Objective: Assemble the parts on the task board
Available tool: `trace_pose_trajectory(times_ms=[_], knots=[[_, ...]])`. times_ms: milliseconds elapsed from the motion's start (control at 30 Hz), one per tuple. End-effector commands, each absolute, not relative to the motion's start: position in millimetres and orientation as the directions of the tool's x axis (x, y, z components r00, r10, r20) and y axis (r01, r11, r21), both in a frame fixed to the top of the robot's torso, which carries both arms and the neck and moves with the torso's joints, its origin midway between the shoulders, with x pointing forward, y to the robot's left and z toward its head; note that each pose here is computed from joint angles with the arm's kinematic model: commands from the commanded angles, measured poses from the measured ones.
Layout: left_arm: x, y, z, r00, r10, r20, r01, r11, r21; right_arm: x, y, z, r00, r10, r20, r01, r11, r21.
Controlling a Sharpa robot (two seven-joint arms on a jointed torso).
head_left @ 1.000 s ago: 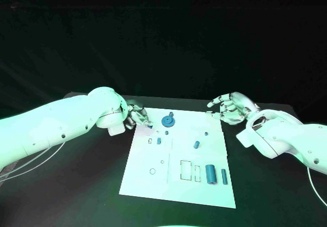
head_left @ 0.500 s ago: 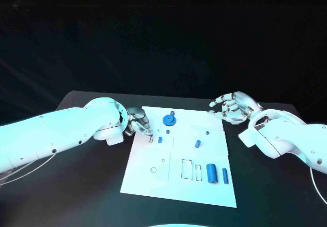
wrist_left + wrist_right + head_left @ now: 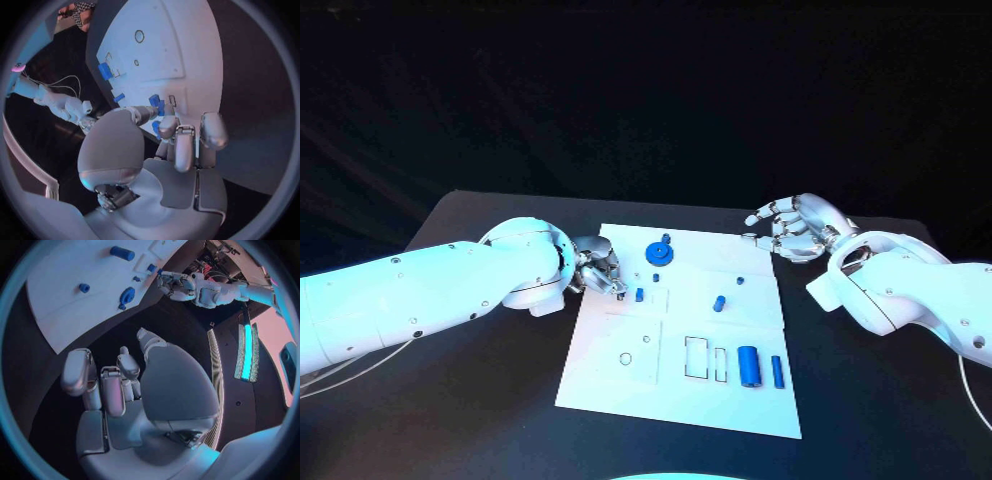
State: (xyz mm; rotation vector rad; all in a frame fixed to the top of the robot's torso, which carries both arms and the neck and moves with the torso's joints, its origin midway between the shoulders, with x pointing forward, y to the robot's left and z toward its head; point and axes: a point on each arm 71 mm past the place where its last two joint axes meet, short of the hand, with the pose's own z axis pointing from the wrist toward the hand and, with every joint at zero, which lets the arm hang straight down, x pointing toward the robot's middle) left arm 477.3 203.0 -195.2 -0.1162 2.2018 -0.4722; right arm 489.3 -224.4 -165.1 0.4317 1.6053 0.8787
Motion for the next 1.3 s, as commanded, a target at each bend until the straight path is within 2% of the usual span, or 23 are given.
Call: trace_pose_trajectory(times_ms=[33,600,1300], knots=[[476.7,199.1,-195.3,-0.607,-0.226,-0.762,0.110,0.926,-0.362,489,-223,-166,-0.247,0.695,-0.675,-0.196,0.646,0.738],[476.0,197.5,-207.4,-0.602,-0.189,-0.776,0.132,0.935,-0.330,489,-224,-166,-0.251,0.694,-0.675,-0.195,0.646,0.738],[477.5,201.0,-207.7,-0.584,-0.211,-0.784,0.119,0.933,-0.339,488,-224,-166,-0.251,0.694,-0.675,-0.195,0.646,0.738]])
